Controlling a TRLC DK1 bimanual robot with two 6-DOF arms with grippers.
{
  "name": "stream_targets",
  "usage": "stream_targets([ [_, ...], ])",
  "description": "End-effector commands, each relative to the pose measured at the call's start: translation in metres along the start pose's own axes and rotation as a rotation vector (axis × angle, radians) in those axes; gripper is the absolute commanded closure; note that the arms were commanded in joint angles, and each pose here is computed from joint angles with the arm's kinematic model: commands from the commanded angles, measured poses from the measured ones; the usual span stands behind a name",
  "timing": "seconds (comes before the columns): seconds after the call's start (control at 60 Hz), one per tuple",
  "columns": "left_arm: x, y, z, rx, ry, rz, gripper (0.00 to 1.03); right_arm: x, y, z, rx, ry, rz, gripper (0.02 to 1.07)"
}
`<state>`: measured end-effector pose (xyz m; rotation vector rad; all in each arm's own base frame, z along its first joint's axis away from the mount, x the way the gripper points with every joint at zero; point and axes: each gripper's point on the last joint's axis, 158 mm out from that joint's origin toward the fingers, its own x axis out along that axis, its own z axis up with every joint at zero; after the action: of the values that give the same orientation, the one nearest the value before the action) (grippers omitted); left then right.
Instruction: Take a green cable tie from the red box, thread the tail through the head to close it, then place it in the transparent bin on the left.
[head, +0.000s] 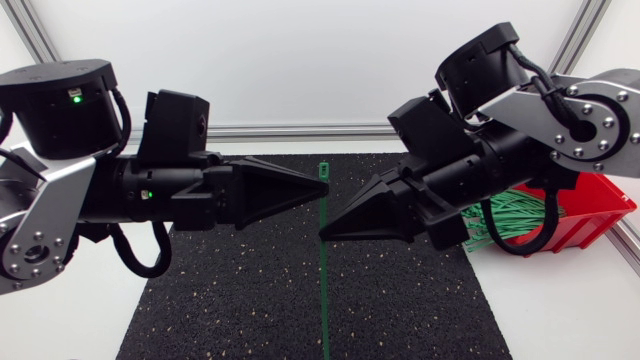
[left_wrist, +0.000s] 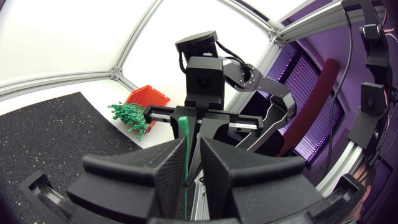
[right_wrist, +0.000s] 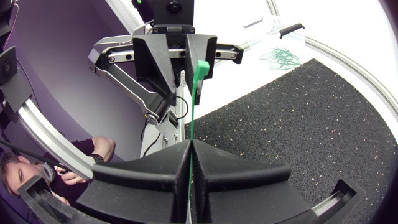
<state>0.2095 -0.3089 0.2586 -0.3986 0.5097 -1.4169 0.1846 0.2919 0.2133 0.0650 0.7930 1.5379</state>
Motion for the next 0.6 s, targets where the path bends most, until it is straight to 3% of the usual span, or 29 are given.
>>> stream_targets([
  [0.0,0.0044,-0.0011,0.0014,-0.008,0.002,-0.011,0.89,0.0002,0.0014,-0.0036,0.011,0.002,-0.004,1.01],
  [0.583,0.004,0.0027,0.0064,-0.002,-0.014,0.006,0.99,0.0013,0.0006,-0.0046,0.01,0.005,-0.006,1.01],
])
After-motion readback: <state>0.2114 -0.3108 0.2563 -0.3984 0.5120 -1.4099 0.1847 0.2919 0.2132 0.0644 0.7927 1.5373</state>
